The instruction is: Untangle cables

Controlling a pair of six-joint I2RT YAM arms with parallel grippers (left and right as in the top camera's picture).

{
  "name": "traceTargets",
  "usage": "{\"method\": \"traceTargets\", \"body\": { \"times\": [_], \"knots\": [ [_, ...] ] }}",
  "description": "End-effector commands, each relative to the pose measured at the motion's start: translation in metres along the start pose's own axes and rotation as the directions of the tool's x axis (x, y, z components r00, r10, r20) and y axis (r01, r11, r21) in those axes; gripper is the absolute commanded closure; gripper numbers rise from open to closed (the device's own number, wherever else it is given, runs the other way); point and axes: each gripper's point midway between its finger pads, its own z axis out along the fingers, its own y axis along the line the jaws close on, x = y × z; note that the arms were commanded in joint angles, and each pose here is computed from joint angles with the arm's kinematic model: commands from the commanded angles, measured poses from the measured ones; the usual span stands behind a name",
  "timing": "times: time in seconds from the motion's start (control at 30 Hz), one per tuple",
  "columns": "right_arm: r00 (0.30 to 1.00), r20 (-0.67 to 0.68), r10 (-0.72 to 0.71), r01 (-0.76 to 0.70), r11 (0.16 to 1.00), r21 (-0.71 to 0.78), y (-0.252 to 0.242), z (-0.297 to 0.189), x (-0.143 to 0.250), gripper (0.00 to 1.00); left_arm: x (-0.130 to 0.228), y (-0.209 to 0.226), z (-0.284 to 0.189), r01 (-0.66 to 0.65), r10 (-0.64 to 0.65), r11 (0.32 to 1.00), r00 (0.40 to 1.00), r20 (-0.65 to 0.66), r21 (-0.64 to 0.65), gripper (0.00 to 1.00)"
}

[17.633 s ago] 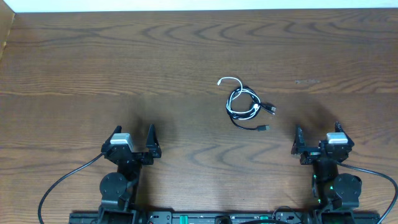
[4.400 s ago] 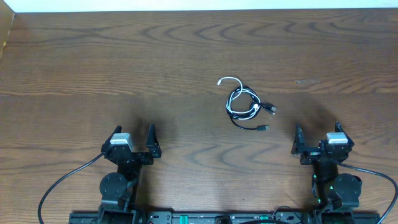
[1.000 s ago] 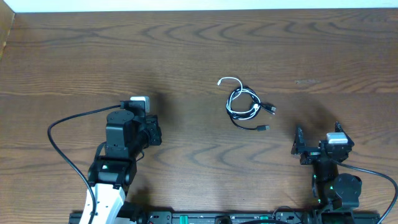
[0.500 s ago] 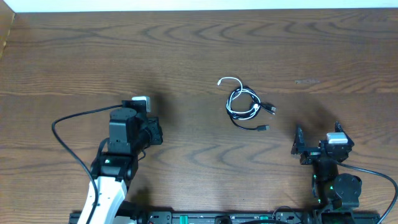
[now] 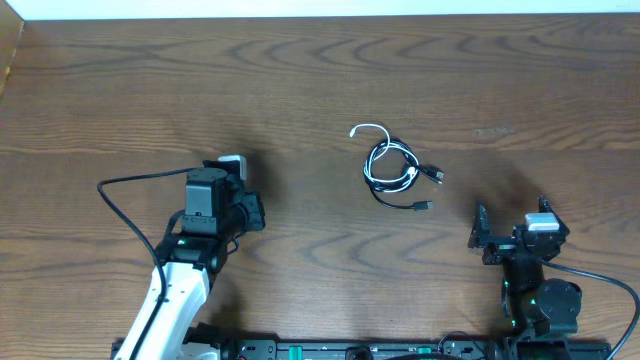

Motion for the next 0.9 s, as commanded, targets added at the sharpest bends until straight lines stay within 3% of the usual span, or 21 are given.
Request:
{"method": "traceTargets", "body": {
  "times": [0.0,0.43,0.63,0.87],
  "knots": [
    [1.000,-0.001,0.005,-0.005,1.000,-0.008,0.002,0.000,0.001,0.01,-0.010,-0.001,-0.001,0.010,-0.010,1.000,1.000,0.020,-0.001,0.83],
    [1.000,-0.001,0.005,-0.005,1.000,-0.008,0.002,0.000,0.001,0.01,-0.049,-0.012,-0.006,0.030,-0.038,0.998,0.983,0.178,0.049,0.71],
    [1.000,-0.001,0.005,-0.005,1.000,-0.008,0.002,0.000,0.001,0.01,-0.077,-0.020,-0.013,0.011,-0.035,0.996,0.956,0.290,0.084,0.55],
    [1.000,-0.001,0.006,-0.006,1.000,-0.008,0.002,0.000,0.001,0.01,-0.089,-0.018,-0.017,0.101,-0.127,0.990,0.934,0.334,0.096,0.51]
  ]
}}
